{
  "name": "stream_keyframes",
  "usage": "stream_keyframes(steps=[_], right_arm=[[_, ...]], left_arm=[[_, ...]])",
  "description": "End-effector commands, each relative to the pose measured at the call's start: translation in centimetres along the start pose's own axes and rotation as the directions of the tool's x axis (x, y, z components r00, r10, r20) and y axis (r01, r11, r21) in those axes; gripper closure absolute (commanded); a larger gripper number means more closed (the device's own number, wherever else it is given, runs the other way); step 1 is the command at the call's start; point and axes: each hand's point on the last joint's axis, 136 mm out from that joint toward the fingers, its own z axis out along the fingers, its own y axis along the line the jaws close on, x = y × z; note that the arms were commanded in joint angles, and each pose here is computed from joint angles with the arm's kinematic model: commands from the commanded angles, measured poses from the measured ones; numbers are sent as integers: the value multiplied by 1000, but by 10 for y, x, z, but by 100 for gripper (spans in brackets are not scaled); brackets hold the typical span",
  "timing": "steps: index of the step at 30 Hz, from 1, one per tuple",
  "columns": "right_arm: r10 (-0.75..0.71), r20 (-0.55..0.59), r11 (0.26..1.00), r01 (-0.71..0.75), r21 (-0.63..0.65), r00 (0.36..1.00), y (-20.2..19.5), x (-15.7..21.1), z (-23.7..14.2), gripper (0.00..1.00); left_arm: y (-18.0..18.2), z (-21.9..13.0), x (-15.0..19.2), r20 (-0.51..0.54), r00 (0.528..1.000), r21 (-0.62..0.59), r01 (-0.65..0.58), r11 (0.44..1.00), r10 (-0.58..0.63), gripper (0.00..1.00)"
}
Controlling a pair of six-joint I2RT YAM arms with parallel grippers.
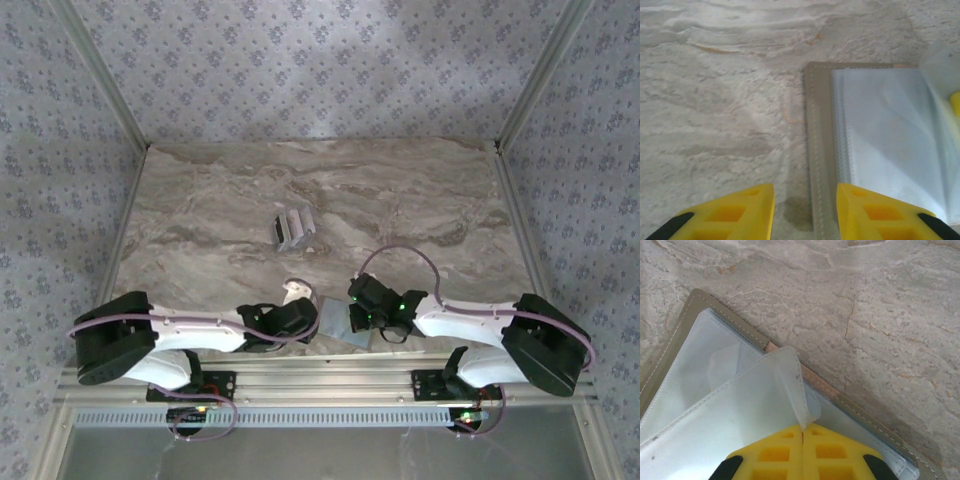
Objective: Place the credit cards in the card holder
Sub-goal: Flip over the card slot in the card holder.
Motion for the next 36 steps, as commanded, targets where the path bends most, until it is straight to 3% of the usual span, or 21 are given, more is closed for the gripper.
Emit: stream_keyframes(steps=[1,9,17,19,24,36], right_arm=[[8,-22,1000,-7,27,1000,-11,9,0,95],[8,-9,1000,-8,16,1000,-12,8,-3,95],[9,6,1000,-9,1,1000,-10,5,-7,92],[9,10,1000,-9,0,1000,-9,3,-10,88],[19,29,1000,-19,-2,999,-10,-3,-23,67],[130,96,990,-135,43,987,-42,-6,-57,49]], left_arm=[[-9,3,-3,-25,999,8,-39,999,39,65],[-30,12,-7,-47,996,44,-68,997,70,71],[-48,15,-7,-54,994,80,-91,993,96,71],[-53,17,-5,-63,993,92,-96,991,102,71],[-61,21,2,-72,990,104,-115,988,123,72],[-78,18,3,-67,984,133,-153,979,163,72]])
